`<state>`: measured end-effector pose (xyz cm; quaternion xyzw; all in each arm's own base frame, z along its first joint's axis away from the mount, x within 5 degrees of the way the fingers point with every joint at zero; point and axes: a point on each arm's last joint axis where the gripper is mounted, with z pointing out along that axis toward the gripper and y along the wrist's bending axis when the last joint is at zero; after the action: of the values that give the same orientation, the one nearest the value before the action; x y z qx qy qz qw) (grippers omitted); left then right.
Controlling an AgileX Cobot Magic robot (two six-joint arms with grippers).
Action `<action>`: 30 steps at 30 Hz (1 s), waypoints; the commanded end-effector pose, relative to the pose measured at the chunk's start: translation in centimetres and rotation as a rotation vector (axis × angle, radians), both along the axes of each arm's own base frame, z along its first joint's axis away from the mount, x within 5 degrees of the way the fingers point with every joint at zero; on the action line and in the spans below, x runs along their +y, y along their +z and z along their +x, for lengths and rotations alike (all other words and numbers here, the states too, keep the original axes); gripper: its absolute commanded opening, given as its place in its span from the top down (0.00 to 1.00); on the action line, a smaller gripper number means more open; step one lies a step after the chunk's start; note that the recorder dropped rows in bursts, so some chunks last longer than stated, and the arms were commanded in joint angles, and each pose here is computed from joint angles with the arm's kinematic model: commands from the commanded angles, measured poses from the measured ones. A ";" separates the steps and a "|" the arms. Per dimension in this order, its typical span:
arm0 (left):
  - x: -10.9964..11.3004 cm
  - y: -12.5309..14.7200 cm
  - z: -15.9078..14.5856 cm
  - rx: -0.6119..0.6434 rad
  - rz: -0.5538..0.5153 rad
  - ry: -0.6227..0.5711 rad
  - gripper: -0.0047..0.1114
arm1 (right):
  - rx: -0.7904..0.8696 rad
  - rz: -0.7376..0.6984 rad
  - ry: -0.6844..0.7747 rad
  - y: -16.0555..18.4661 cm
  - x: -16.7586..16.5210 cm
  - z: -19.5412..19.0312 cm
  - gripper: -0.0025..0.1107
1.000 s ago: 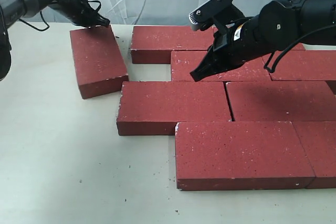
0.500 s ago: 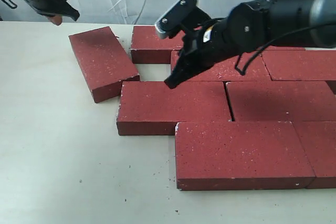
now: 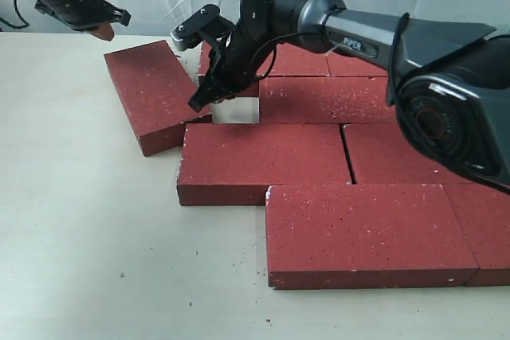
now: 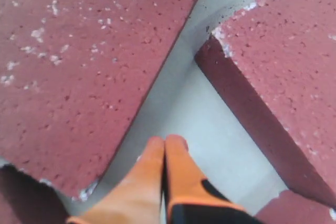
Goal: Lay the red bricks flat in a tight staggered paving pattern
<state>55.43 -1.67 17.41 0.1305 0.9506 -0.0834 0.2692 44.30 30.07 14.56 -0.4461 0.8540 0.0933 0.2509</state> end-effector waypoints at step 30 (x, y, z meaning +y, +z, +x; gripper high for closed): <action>7.8 2.1 -1.6 0.059 0.069 0.068 0.96 | 0.082 0.315 0.278 5.6 3.8 -3.0 0.99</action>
<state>53.95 6.40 18.78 0.0980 0.9681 -0.0235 0.2293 42.47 34.24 16.44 -0.4890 0.7857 0.2573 0.2781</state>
